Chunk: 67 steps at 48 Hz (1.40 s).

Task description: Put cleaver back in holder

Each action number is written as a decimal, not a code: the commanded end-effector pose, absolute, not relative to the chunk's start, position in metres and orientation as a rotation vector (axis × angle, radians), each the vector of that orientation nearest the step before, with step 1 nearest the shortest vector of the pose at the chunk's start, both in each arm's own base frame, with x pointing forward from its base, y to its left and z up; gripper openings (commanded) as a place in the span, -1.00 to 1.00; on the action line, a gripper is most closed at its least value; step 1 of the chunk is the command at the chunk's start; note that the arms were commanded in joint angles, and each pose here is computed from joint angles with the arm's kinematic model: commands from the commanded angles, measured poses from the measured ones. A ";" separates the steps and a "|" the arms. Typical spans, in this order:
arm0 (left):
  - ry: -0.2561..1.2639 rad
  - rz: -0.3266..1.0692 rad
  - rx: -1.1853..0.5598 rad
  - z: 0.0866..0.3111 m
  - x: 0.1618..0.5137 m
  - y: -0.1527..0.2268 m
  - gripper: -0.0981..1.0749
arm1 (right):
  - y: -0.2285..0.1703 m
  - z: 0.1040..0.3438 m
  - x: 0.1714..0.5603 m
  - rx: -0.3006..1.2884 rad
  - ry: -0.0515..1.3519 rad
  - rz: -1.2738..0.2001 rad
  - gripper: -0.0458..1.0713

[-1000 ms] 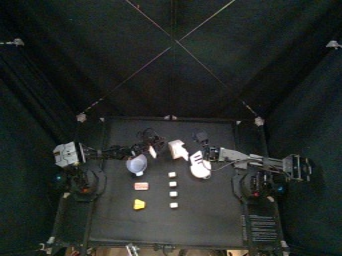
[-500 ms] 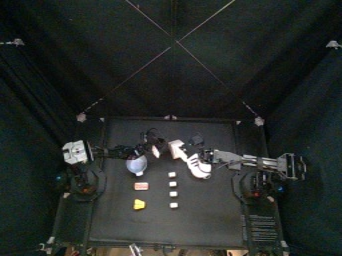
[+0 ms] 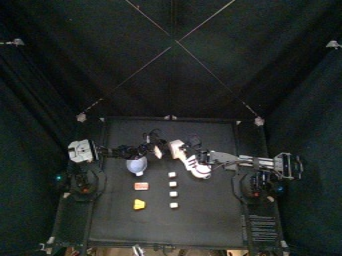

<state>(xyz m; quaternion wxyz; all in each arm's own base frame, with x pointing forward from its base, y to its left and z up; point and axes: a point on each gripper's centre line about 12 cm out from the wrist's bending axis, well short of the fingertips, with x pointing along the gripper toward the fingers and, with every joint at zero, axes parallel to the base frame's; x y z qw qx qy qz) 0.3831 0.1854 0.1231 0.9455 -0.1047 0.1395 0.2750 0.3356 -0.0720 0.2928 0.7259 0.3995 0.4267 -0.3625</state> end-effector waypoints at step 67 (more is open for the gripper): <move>0.343 0.462 -0.208 0.135 0.409 0.161 -0.24 | -0.090 0.304 0.350 0.951 0.974 -0.813 -0.19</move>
